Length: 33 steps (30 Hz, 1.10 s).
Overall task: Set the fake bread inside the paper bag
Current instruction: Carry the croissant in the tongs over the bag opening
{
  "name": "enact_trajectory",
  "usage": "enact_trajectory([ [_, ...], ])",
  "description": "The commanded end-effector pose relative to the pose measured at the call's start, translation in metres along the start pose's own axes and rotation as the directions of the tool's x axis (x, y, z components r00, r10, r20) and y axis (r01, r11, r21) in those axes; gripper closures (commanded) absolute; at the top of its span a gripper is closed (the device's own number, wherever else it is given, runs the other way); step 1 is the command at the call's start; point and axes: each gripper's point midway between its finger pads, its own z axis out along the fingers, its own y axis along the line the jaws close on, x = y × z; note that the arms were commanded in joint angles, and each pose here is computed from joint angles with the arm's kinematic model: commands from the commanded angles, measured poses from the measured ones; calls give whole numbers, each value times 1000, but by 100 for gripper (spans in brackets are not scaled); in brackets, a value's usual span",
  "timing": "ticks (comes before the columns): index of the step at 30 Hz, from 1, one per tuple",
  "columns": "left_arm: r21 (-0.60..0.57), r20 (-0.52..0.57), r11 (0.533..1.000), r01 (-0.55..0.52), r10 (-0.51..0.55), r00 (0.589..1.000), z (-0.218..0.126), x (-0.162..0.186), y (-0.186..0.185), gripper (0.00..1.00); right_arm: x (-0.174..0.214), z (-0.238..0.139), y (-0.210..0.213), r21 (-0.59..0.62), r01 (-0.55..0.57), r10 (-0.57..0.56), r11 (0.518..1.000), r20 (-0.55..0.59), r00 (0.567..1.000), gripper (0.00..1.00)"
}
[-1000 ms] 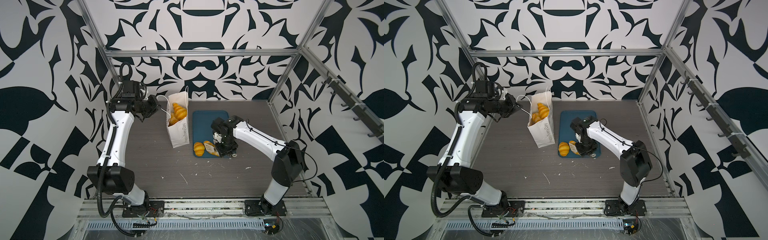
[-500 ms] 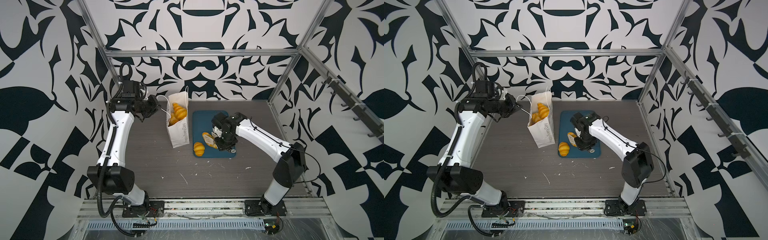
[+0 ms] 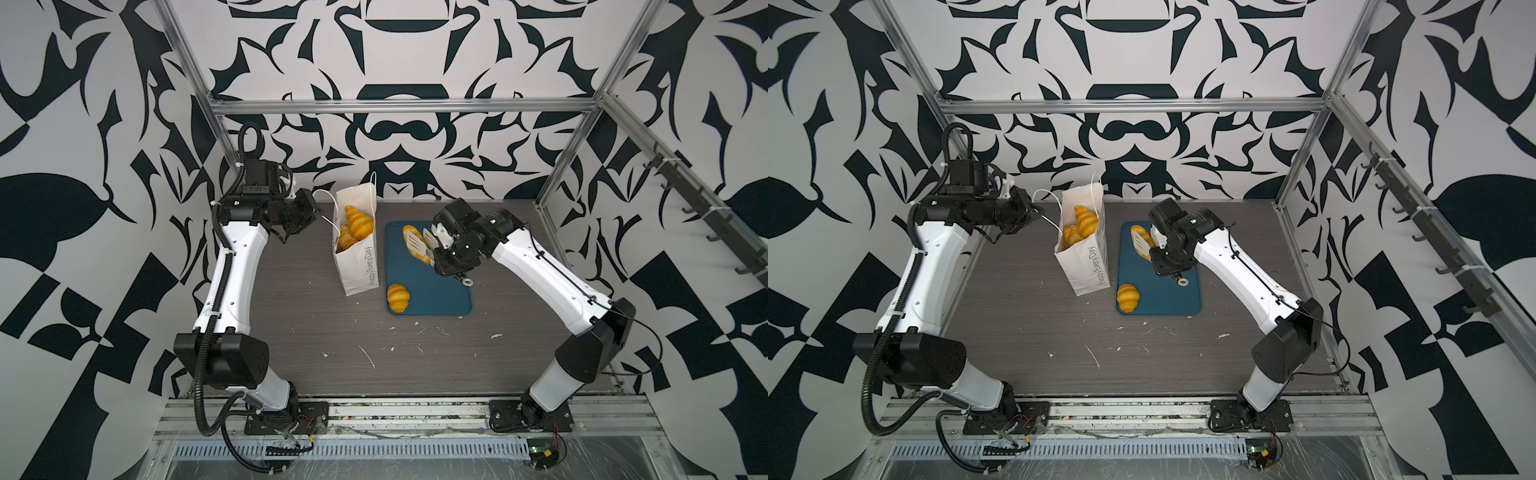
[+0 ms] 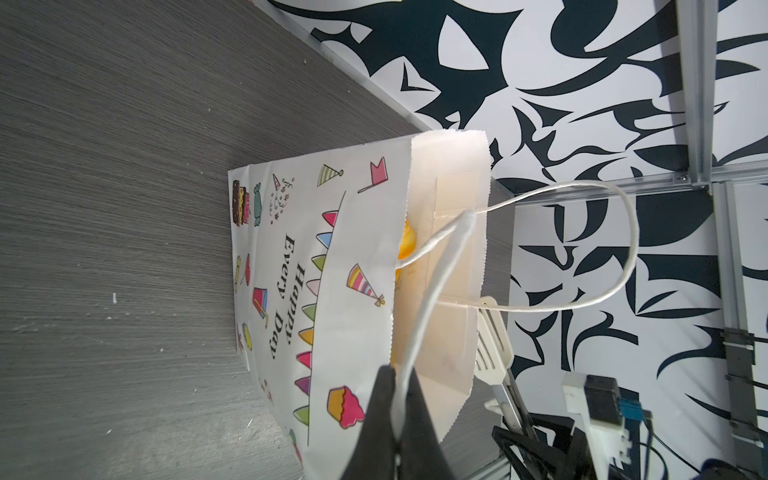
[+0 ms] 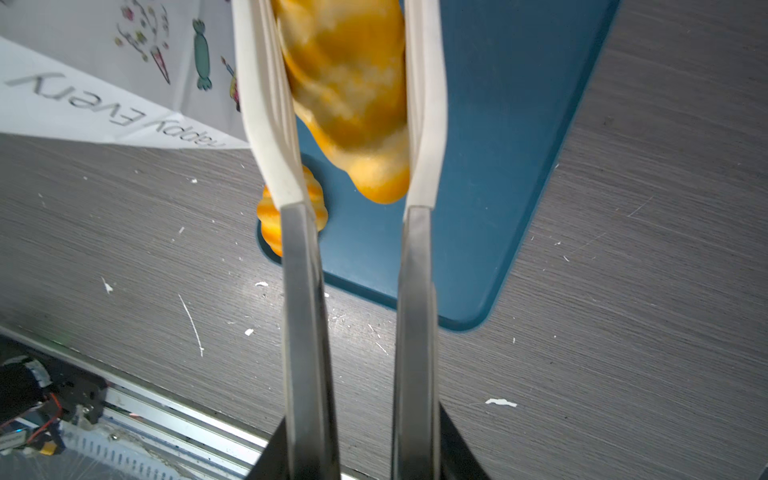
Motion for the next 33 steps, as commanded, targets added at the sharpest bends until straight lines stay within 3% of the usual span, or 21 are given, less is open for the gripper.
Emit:
enact_trajectory([
  [1,3,-4,1000,5,-5,1000,-5,-1,-3,100,-28,-41,12,-76,-25,36,997,155,987,61],
  [12,7,4,1000,-1,1,1000,-8,-3,-7,100,-59,-85,33,-180,-5,56,984,277,959,60],
  [33,11,9,1000,-4,4,1000,-12,-4,-9,100,-85,-147,80,-432,100,99,896,415,904,60],
])
